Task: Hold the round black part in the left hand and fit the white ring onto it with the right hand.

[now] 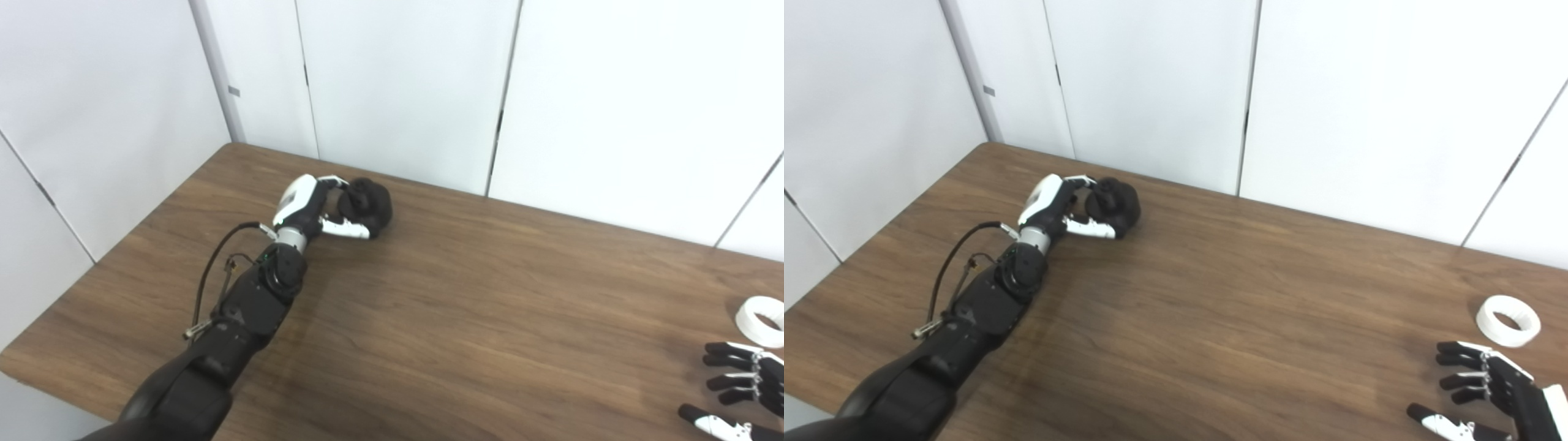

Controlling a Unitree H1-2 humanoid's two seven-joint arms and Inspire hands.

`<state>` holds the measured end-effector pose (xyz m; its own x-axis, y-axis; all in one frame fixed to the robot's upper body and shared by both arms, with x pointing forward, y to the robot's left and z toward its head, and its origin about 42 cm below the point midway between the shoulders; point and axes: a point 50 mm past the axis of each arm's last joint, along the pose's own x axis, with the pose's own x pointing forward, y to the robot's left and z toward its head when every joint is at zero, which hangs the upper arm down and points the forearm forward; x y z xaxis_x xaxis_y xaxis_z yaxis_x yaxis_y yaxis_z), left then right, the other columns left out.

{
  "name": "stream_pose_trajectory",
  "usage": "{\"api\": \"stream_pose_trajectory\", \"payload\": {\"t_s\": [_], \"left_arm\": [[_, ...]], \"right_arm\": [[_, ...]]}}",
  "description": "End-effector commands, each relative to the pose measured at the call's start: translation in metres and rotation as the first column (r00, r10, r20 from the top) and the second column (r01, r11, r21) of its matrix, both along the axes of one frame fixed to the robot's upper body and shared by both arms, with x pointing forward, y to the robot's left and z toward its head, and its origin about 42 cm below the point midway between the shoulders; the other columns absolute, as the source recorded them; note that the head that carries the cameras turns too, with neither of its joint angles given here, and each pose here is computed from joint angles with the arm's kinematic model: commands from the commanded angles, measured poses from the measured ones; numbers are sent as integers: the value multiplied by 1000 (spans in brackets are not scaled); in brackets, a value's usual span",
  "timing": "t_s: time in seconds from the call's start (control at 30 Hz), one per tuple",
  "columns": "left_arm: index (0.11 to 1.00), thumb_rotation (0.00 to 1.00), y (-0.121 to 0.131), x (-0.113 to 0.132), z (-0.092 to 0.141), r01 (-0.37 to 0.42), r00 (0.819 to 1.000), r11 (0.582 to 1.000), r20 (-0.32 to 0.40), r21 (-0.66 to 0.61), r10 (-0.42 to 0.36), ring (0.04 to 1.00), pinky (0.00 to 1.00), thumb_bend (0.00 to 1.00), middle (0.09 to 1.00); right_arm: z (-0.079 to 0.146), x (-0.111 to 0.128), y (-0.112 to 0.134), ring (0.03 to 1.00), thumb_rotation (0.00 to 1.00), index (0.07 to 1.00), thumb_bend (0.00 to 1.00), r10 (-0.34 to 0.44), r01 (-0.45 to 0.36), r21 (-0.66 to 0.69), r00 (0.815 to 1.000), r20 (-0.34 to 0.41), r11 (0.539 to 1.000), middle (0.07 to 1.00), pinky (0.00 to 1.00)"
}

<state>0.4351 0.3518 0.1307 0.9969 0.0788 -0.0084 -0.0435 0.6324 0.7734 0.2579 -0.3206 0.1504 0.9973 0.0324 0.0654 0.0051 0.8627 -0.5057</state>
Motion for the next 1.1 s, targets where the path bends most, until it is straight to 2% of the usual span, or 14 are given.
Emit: {"api": "stream_pose_trajectory", "payload": {"t_s": [0.0,0.1,0.3,0.4,0.53,0.67,0.9,1.0,1.07], "left_arm": [[489,70,-16,2,1,100,994,995,-37,13,-100,935,819,523,892],[490,71,-27,-2,-2,170,983,984,-82,57,-165,952,858,523,898],[489,71,-50,-14,-14,291,953,952,-116,92,-280,959,898,523,901],[489,72,-63,-21,-19,348,933,931,-142,111,-331,972,935,523,910],[489,71,-80,-31,-27,436,894,893,-164,111,-417,994,995,523,921],[490,73,-95,-40,-32,495,863,862,-178,113,-472,1000,1000,522,934],[490,73,-123,-56,-33,569,818,816,-178,106,-547,1000,1000,522,945],[490,74,-135,-63,-33,609,789,786,-180,108,-587,1000,1000,522,951],[490,74,-146,-68,-32,643,762,760,-187,100,-620,1000,1000,522,958]], "right_arm": [[20,7,-1,555,24,669,678,20,-19,-13,996,85,1000,664,477],[20,8,0,555,16,666,678,17,-16,-14,996,87,1000,662,480],[21,7,2,557,21,663,678,15,-15,-7,996,86,1000,658,481],[21,7,3,556,21,664,674,14,-13,-12,996,86,1000,657,481],[23,7,4,554,17,669,672,3,-2,-12,997,78,1000,656,478],[23,7,5,555,17,669,676,7,-6,-9,997,81,1000,656,479],[23,7,8,549,33,665,680,15,-14,-12,995,94,1000,658,467],[22,8,8,543,42,665,683,19,-18,-11,994,106,1000,649,461],[23,8,8,541,42,663,685,19,-18,-19,993,112,1000,652,460]]}}
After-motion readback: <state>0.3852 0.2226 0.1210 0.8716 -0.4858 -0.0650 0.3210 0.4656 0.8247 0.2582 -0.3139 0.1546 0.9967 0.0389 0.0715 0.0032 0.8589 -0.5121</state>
